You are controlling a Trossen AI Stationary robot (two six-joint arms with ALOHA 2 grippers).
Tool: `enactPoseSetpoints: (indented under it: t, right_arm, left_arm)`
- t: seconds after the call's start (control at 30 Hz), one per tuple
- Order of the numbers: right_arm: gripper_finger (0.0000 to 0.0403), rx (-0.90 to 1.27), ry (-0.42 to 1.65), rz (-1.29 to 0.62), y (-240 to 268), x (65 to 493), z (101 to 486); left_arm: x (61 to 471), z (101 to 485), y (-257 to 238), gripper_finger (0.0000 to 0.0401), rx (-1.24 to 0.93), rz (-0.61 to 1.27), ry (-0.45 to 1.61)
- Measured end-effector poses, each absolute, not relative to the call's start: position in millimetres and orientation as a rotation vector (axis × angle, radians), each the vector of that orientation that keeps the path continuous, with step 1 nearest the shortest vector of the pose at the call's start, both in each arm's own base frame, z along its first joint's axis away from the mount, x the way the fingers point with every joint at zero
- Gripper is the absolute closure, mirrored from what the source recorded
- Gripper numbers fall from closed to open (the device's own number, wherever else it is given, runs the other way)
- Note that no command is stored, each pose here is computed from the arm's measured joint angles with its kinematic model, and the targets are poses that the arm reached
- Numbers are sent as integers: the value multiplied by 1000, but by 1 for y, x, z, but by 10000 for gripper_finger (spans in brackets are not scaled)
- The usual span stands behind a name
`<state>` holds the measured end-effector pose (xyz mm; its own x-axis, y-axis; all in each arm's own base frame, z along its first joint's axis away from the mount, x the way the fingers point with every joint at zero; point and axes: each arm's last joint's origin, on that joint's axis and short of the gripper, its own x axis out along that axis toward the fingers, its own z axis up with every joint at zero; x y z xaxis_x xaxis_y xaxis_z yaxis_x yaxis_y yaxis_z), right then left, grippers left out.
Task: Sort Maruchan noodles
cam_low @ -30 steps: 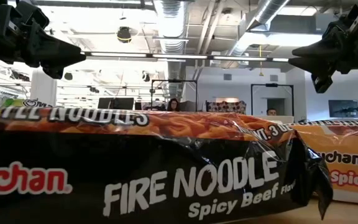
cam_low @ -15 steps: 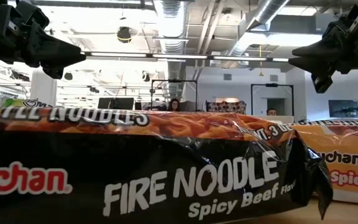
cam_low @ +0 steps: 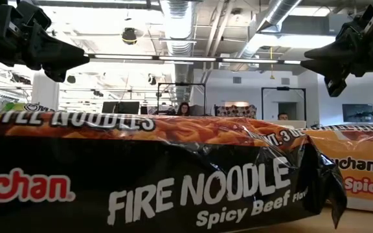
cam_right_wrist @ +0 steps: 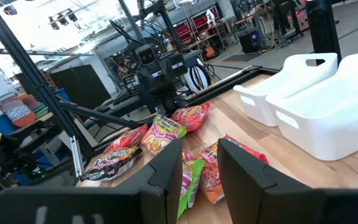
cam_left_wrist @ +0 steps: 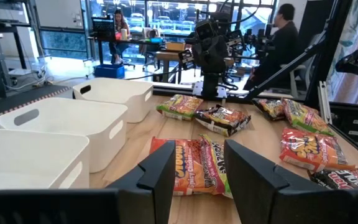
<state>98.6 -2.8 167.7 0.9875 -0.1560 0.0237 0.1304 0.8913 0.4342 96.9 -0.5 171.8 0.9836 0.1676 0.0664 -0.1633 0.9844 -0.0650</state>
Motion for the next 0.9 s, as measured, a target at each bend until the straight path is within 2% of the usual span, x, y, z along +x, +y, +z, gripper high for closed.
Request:
enactPoseSetpoints:
  t: [0.73,0.9]
  right_arm:
    - [276,446,-58,-149,-3,99,168]
    - [276,449,-78,-144,-3,99,170]
  left_arm:
    - [97,172,0,276,-60,169,-72]
    - [97,172,0,276,-177,163,-82]
